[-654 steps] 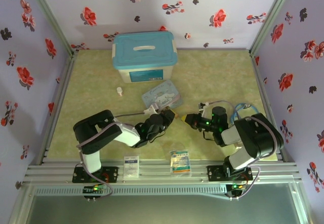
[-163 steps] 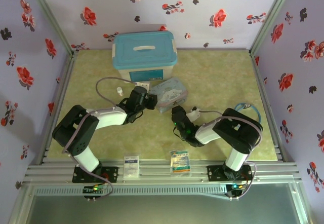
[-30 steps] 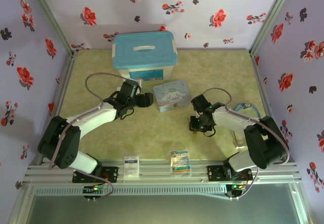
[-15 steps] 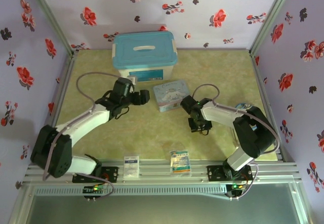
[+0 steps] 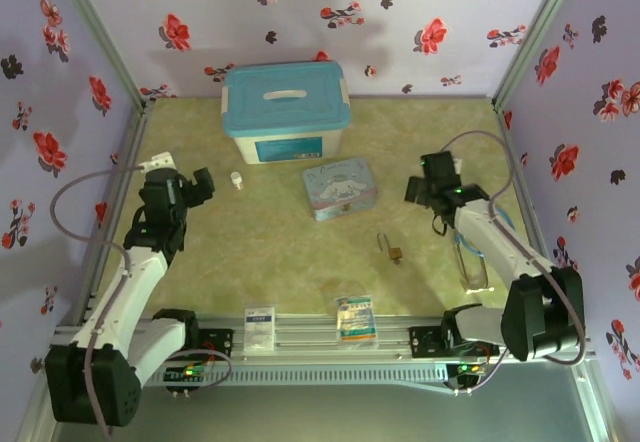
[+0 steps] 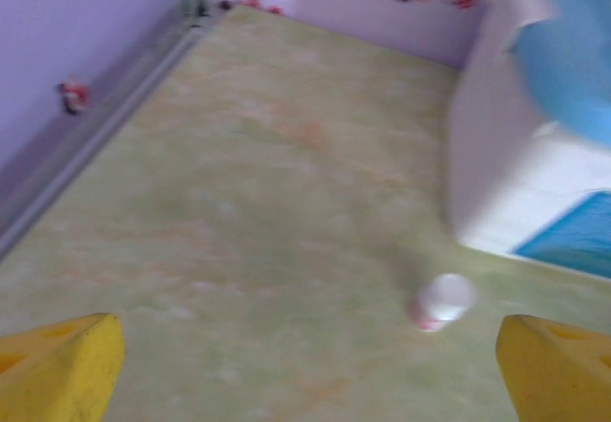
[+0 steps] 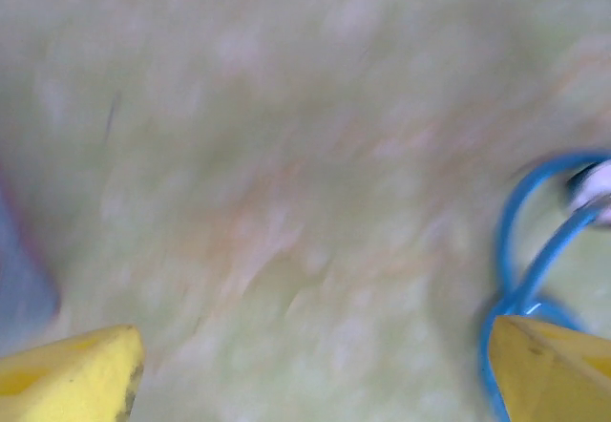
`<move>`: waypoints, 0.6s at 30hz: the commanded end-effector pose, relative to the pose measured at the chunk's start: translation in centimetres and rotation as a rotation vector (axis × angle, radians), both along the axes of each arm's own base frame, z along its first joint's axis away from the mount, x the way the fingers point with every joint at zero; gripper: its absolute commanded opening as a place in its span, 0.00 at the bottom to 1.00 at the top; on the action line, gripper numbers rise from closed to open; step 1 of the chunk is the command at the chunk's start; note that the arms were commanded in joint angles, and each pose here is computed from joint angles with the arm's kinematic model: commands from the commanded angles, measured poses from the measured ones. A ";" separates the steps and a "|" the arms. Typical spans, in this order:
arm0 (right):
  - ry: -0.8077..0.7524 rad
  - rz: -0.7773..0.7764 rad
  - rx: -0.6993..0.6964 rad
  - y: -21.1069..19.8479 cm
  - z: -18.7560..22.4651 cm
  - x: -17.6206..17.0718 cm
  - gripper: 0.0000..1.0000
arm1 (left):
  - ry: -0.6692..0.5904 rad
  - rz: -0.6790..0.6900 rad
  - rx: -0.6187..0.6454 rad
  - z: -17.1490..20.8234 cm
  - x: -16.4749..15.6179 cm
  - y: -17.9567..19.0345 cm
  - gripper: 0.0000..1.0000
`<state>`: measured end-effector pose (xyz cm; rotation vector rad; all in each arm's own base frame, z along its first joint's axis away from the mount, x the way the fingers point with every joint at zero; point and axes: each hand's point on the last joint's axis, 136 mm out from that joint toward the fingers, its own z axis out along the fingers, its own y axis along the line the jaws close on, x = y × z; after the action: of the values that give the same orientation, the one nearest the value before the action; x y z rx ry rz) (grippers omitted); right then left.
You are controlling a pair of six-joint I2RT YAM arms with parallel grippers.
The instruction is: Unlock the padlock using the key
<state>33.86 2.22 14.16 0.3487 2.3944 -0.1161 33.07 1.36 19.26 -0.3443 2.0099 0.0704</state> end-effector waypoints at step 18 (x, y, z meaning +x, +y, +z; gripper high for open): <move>-0.488 -0.054 -0.111 -6.7 -3.2 4.7 0.95 | -0.147 -0.070 0.165 -6.9 4.9 1.9 1.00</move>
<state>37.02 -5.14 8.15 0.3536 2.0676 -0.2750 36.51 3.96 10.15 -0.2095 1.9853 0.2287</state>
